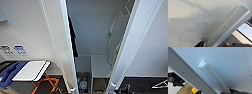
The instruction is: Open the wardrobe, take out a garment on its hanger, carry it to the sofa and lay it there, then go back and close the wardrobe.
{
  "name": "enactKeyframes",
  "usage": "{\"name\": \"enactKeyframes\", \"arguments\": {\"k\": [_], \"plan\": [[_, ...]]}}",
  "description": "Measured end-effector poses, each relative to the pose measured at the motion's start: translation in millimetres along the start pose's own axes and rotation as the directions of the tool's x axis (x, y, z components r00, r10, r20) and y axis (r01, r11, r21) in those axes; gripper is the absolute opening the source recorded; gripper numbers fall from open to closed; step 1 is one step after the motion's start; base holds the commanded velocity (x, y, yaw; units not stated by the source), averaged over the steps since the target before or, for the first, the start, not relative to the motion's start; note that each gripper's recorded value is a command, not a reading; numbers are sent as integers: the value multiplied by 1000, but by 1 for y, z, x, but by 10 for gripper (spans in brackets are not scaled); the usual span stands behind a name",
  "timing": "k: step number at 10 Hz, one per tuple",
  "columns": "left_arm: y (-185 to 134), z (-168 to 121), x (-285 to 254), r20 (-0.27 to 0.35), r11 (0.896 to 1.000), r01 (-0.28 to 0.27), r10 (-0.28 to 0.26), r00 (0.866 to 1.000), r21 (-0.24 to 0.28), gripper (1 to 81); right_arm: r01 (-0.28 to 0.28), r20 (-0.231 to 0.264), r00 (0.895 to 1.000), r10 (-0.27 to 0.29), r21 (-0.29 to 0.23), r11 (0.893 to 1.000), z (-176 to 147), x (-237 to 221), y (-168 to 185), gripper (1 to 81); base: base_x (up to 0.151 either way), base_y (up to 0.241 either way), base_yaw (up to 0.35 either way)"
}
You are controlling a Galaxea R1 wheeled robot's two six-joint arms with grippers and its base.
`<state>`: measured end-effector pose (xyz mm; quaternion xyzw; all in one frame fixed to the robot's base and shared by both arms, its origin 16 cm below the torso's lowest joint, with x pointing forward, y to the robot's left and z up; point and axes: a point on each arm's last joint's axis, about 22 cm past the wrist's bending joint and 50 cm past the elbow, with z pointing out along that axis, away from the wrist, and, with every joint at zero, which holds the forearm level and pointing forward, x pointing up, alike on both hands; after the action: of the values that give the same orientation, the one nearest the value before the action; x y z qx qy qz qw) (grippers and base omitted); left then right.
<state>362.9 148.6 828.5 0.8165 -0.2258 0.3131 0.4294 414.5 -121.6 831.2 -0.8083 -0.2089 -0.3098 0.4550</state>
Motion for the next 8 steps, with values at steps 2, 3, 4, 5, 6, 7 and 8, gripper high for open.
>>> {"name": "enactKeyframes", "arguments": {"k": [2,3,4,5,6,7,8], "plan": [[0,-9,-7,-2,1000,2,-2,1000,9,811,-14,17,1000,14,-12,1000,-5,-9,4,811,0,0,0],[2,-10,-8,-8,1000,-2,2,1000,7,811,-15,19,1000,15,-15,1000,-7,-10,3,811,0,0,0],[4,-12,-7,2,1000,-14,13,1000,10,811,-6,28,1000,7,-19,1000,-10,-11,0,811,0,0,0],[8,-15,-5,1,999,-30,30,1000,14,811,8,48,999,-7,-28,1000,-14,-14,-1,811,0,0,0],[10,-18,-2,-6,999,-41,41,999,17,811,15,64,998,-12,-41,999,-19,-17,0,811,0,0,0],[12,-20,-1,-7,999,-49,49,999,19,811,16,65,998,-13,-44,999,-21,-18,-1,811,0,0,0],[12,-20,-1,-6,999,-49,50,999,19,811,16,68,998,-13,-44,999,-21,-19,-1,811,0,0,0]]}}
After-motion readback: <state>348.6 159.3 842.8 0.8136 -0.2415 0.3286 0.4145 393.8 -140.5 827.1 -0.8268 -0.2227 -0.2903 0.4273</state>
